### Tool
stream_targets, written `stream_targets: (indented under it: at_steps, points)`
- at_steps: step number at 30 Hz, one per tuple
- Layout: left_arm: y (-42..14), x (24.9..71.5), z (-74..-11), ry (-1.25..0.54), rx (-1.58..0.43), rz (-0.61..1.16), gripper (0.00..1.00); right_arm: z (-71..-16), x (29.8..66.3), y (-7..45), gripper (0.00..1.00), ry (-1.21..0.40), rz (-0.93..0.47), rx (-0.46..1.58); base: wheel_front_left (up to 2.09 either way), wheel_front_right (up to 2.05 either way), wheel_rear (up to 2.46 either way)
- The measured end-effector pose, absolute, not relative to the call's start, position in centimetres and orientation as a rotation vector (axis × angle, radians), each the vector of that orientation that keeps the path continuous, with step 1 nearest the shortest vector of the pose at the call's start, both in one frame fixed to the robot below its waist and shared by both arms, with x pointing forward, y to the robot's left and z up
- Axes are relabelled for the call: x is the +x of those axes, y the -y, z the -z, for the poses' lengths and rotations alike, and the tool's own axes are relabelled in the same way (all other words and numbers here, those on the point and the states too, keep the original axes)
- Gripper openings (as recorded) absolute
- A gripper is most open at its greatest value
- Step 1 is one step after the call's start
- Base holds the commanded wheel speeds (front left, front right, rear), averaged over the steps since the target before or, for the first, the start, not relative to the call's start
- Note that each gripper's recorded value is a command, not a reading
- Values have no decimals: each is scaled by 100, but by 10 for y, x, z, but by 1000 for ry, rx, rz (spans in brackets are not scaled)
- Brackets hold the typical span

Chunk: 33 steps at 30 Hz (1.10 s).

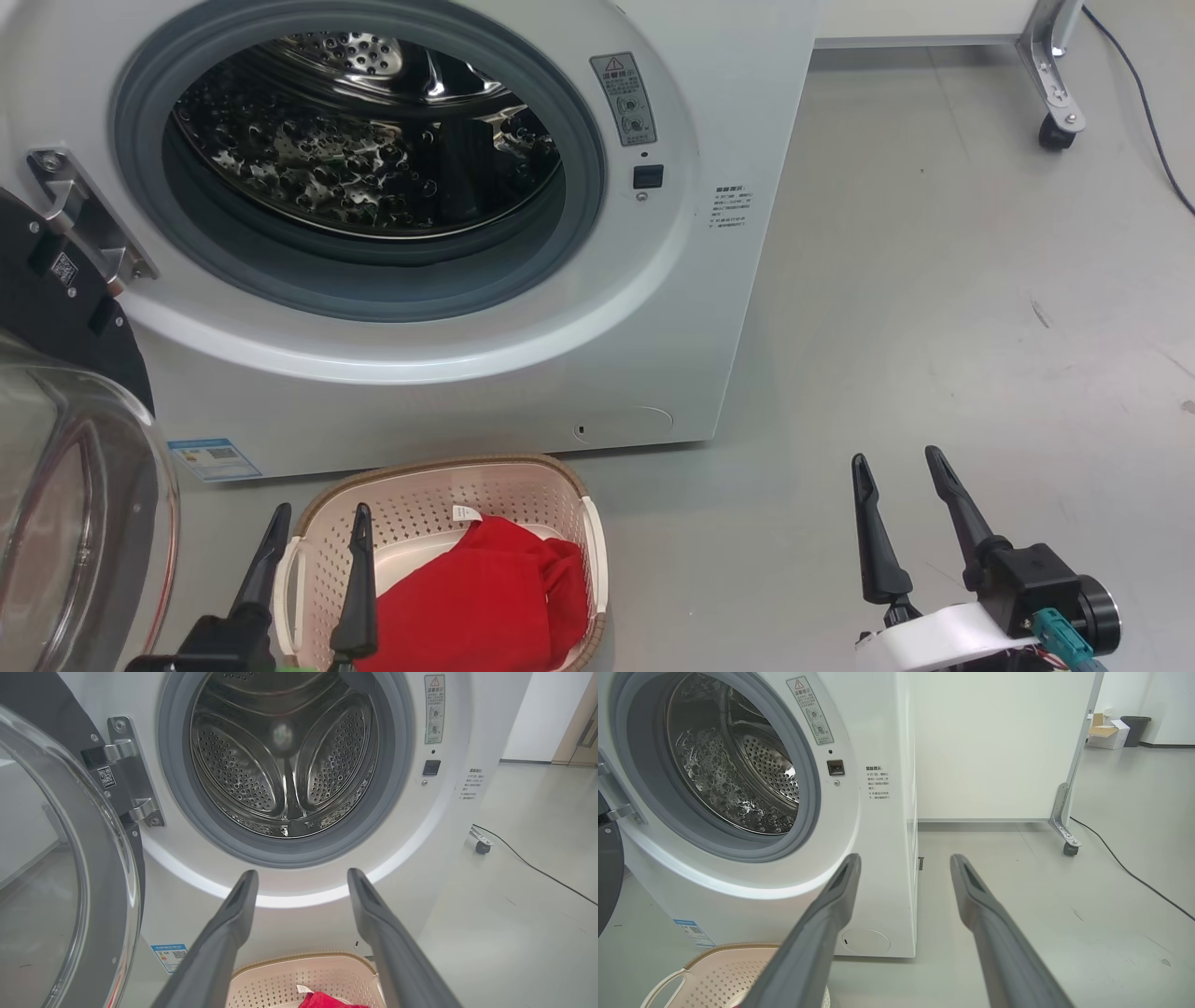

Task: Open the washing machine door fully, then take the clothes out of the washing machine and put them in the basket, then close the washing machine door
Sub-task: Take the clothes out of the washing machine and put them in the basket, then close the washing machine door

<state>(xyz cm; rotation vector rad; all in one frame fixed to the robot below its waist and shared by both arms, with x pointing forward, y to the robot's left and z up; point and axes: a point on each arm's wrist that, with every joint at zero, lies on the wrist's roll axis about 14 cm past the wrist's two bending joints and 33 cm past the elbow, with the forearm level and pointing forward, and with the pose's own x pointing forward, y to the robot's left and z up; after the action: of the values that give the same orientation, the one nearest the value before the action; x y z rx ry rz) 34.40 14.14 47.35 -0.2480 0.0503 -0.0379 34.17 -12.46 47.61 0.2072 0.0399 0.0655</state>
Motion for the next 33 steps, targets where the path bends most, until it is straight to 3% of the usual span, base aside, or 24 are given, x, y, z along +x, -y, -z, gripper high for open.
stream_targets:
  at_steps: [33]
  points:
    - [-135, 333, -485, -59, -230, 63, 100, -475, 333, 124, 100, -46, -58, 218, -7, 7, 0]
